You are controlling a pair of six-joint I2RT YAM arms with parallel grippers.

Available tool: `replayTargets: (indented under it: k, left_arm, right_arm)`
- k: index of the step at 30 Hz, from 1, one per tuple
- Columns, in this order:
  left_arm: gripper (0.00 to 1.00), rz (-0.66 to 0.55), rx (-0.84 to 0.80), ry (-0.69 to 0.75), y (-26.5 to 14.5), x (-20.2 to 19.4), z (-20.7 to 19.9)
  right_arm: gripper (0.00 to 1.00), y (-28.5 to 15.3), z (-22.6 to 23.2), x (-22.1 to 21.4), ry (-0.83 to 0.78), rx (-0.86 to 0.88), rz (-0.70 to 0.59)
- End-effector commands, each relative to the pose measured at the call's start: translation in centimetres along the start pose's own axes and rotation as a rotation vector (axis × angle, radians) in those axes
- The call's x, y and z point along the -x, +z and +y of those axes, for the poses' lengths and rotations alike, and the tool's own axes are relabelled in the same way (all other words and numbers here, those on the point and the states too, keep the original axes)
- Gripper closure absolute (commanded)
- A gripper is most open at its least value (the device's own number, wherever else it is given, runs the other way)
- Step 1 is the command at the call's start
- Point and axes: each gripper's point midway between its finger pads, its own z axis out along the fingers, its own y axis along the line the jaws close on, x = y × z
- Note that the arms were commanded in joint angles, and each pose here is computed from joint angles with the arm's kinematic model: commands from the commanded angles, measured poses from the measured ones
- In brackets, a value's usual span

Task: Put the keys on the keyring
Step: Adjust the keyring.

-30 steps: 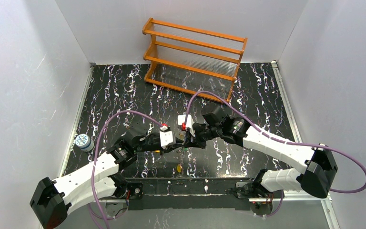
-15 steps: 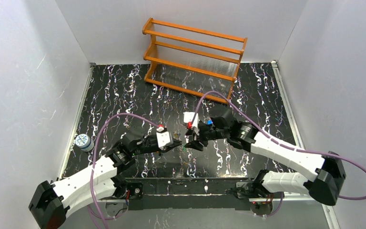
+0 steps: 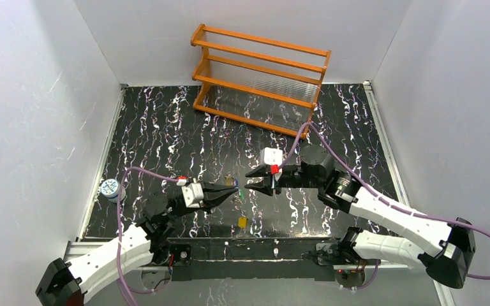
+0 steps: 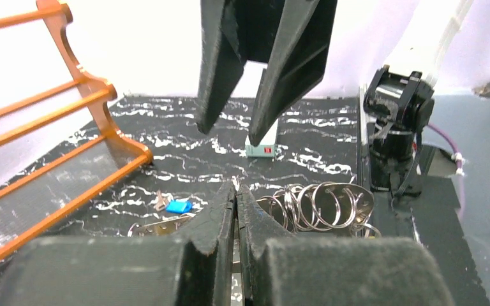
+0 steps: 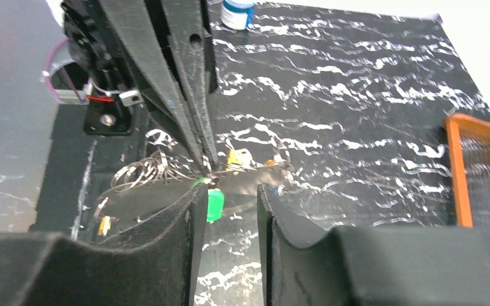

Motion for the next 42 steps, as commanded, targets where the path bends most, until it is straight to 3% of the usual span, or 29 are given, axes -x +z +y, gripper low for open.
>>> replayTargets:
  k: [1,22,26,30,38,39,42]
  left_arm:
    - [1.00,-0.176,0.010,0.013,0.1,4.4,0.0]
    - [1.00,-0.215,-0.020,0.001,0.2,5.1,-0.5]
    - [1.00,-0.211,-0.021,-0.002,0.2,5.0,-0.5]
    - [1.00,-0.211,-0.025,-0.008,0.2,4.9,-0.6]
    - [1.00,-0.200,-0.015,-0.031,0.3,4.5,-0.4]
    - [0.95,-0.198,-0.009,-0.036,0.2,4.4,-0.3]
    - [0.57,-0.195,0.015,-0.049,0.0,4.2,0.0]
  right_arm:
    - [0.64,0.4,1.6,3.1,-0.031,0.112,-0.132]
    - [0.69,1.9,2.1,2.8,-0.002,0.174,-0.168]
    - [0.79,1.9,2.1,3.0,-0.004,0.176,-0.176]
    - [0.99,2.0,2.1,2.8,0.000,0.180,-0.169]
    - [0.99,1.8,1.5,2.2,0.000,0.134,-0.145]
    - [0.99,1.8,1.4,2.0,0.003,0.125,-0.139]
    - [0.99,1.8,0.9,1.2,0.023,0.088,-0.108]
